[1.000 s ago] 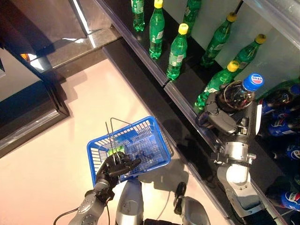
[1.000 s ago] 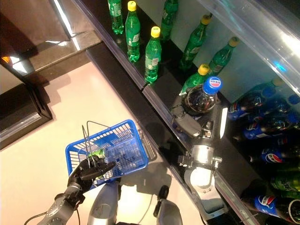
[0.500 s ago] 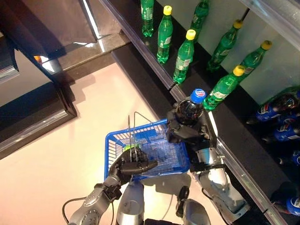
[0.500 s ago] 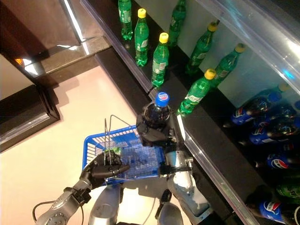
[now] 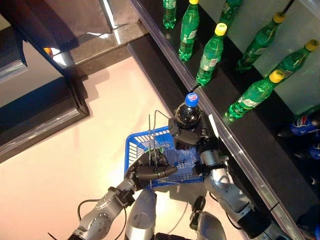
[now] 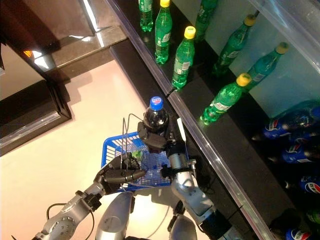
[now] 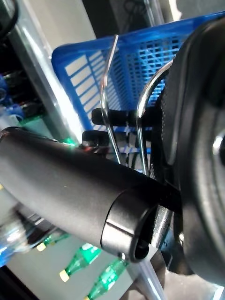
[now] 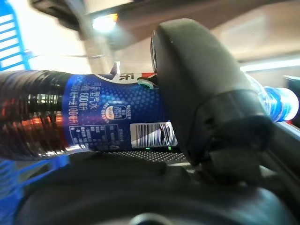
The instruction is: Pick up the drink and place into the basket.
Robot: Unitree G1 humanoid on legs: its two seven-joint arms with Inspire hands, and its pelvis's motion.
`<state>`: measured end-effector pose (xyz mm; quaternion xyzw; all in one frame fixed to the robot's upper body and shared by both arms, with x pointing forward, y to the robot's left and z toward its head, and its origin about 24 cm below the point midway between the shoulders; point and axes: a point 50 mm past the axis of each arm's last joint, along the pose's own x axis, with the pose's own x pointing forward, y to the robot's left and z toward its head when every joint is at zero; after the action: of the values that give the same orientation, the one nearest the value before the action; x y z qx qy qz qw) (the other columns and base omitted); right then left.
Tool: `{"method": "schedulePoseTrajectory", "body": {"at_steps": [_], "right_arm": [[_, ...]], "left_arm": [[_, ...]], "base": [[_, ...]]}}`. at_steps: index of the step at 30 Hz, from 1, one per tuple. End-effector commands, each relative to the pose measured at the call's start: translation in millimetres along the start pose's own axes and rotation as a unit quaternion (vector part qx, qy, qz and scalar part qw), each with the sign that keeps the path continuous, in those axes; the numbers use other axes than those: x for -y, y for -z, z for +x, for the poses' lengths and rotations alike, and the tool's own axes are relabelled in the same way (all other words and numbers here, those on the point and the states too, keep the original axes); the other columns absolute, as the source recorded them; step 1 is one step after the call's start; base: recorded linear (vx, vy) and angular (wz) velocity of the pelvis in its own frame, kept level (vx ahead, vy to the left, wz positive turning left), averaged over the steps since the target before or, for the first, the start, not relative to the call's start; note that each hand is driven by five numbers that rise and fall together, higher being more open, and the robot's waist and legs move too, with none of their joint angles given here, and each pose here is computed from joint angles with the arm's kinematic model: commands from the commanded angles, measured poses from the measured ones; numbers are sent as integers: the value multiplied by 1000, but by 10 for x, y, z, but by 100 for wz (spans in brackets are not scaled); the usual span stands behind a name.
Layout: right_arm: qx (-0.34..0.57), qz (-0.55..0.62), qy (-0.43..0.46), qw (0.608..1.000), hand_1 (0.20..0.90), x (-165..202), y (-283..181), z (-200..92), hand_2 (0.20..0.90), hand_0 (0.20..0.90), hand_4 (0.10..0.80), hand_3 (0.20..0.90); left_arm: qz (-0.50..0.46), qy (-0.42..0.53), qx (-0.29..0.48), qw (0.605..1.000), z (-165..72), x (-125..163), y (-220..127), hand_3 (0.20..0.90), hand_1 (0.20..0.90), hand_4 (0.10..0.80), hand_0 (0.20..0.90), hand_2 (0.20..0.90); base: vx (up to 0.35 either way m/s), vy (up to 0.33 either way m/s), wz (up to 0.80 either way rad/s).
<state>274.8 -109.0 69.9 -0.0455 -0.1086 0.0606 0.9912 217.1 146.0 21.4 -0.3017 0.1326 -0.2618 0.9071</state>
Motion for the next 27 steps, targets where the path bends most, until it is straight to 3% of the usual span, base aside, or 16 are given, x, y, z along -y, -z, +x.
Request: {"method": "schedulePoseTrajectory", "body": {"at_steps": [1,8,14,19,27], "right_arm": [[139,-51,-8,989,300,-4,-504,276,300,300,100,200],[-11,-181,-33,983,300,165,47,331,300,300,100,200],[-133,-309,-92,937,300,328,456,249,300,300,100,200],[-153,-388,-137,899,300,354,518,316,300,300,100,200],[-141,-466,-216,846,300,102,432,559,300,300,100,200]], "left_arm": [[16,353,206,912,74,1096,-787,200,300,100,300,300],[1,376,195,906,78,1086,-740,200,300,100,300,300],[4,392,178,902,52,1083,-668,200,300,100,300,300],[-15,414,153,897,68,1123,-611,200,300,100,300,300],[-49,464,112,877,157,1341,-477,200,300,100,300,300]], "base": [[-40,13,6],[-7,6,7],[13,-20,1],[13,-45,9],[14,-31,4]]}}
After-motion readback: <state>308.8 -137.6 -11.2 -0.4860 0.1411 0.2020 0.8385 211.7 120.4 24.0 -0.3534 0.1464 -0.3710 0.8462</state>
